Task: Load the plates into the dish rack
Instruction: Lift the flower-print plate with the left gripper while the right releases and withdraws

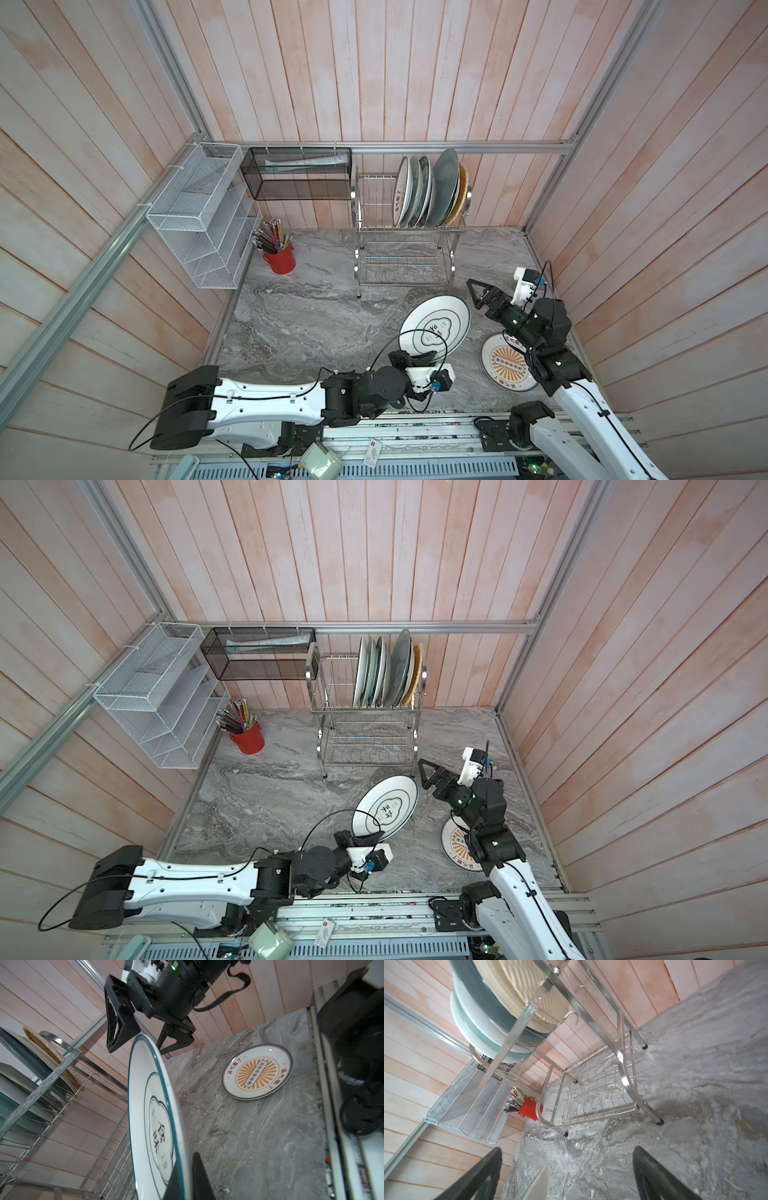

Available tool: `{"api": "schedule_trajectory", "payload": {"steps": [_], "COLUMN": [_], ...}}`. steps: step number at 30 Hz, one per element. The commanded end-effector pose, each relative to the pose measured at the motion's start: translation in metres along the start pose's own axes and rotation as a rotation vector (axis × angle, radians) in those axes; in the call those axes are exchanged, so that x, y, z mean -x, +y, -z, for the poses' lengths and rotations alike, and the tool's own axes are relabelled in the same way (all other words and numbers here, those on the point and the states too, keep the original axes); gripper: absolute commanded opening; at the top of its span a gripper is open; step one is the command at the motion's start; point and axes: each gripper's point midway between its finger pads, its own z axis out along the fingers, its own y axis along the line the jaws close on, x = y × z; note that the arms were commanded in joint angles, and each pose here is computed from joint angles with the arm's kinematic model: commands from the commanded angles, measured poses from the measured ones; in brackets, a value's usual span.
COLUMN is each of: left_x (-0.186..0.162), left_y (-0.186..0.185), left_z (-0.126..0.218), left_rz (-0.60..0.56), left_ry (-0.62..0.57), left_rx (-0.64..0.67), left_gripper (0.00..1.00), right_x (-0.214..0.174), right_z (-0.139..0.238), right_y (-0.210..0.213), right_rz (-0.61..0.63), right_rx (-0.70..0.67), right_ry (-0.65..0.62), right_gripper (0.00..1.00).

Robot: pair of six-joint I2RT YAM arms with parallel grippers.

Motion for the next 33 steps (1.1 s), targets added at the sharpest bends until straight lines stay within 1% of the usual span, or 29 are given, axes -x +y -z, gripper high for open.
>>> {"api": "schedule_trajectory", "payload": {"steps": [1, 5, 9, 12, 17, 20, 23, 28, 29, 33], "left_x": [0.033, 0.062, 0.082, 0.096, 0.117, 0.133, 0.149, 0.175, 0.178, 0.185], "left_y": [0.010, 0.033, 0.072, 0.099, 0.139, 0.160, 0.186, 0.233, 0.243, 0.279], "left_z": [0.026, 0.055, 0.078, 0.096, 0.121, 0.134, 0.146, 0.156, 0.155, 0.140], "left_rz": [0.214, 0.350, 0.485, 0.572, 0.706, 0.744, 0.779, 0.760, 0.765, 0.810], "left_ry": [-0.080, -0.189, -0.261, -0.313, -0.389, -0.448, -0.488, -0.499, -0.494, -0.476], "left_rx": [-0.085, -0.091, -0.005, 0.058, 0.140, 0.173, 0.245, 0.381, 0.388, 0.340], "left_gripper": [0.00, 0.00, 0.00, 0.00, 0.00, 0.00, 0.00, 0.00, 0.00, 0.00], "right_x": [0.007, 0.000, -0.008, -0.015, -0.028, -0.033, -0.040, -0.062, -0.067, -0.087], "right_z": [0.005, 0.005, 0.005, 0.005, 0.012, 0.017, 0.020, 0.016, 0.015, 0.010], "right_y": [0.021, 0.026, 0.026, 0.021, 0.022, 0.026, 0.030, 0.040, 0.042, 0.052], "right_rz": [0.147, 0.195, 0.217, 0.218, 0.222, 0.238, 0.257, 0.306, 0.319, 0.368], "right_rx": [0.107, 0.169, 0.214, 0.228, 0.293, 0.341, 0.375, 0.436, 0.447, 0.491], "right_ry": [-0.047, -0.045, -0.045, -0.051, -0.060, -0.077, -0.080, -0.046, -0.035, 0.013], "right_gripper": [0.98, 0.98, 0.98, 0.98, 0.98, 0.98, 0.98, 0.98, 0.98, 0.98]}}
